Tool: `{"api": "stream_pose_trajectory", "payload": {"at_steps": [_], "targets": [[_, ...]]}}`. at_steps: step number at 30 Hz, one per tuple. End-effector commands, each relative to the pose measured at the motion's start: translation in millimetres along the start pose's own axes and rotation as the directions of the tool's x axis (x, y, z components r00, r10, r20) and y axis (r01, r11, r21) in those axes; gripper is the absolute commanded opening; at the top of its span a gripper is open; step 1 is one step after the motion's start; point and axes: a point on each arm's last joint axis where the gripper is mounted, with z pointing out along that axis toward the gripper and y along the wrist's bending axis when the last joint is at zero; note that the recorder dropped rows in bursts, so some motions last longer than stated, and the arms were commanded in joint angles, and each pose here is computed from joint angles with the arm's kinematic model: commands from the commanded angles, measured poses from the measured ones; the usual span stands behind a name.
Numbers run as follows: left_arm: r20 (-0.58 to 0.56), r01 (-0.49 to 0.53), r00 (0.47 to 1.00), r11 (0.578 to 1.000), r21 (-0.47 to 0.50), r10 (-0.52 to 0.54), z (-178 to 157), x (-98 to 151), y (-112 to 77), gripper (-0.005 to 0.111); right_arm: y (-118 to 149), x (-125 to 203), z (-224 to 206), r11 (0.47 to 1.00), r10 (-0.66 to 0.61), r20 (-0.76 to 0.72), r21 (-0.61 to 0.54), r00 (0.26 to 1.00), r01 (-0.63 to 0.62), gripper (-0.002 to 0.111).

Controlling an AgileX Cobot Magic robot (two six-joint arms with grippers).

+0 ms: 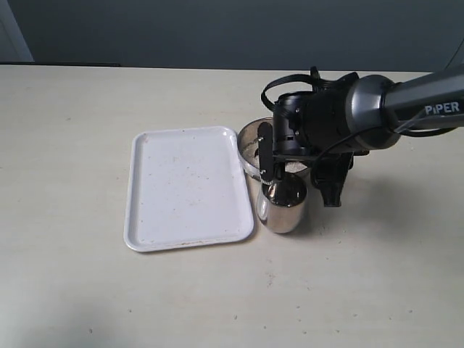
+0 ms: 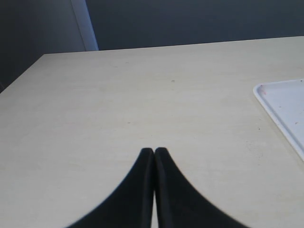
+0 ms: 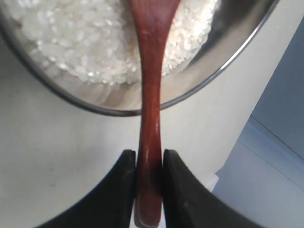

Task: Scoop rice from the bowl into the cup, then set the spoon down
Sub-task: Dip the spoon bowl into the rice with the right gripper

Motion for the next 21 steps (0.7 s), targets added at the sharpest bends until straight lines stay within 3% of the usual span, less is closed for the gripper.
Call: {"api": "stream_pose_trajectory", "payload": {"at_steps": [1,15,21], "targets": [[0.022,0.006,1.000,1.000,0.001,-0.006,-0.7,-3.9,0.2,0.001,-1.6,4.4,-2.5,0.997,0.082,-0.024,-0.012,0.996,-0.083,-0.001],[0.019,0.006,1.000,1.000,0.001,-0.006,-0.7,-3.7,0.1,0.001,-7.0,12.5,-14.7,0.969,0.243,0.006,-0.043,0.970,-0.242,-0.001],[0.019,0.006,1.000,1.000,0.001,-0.006,-0.7,-3.7,0.1,0.001,-9.4,31.1,-3.0,0.921,0.347,-0.040,-0.172,0.937,-0.348,-0.001]]}}
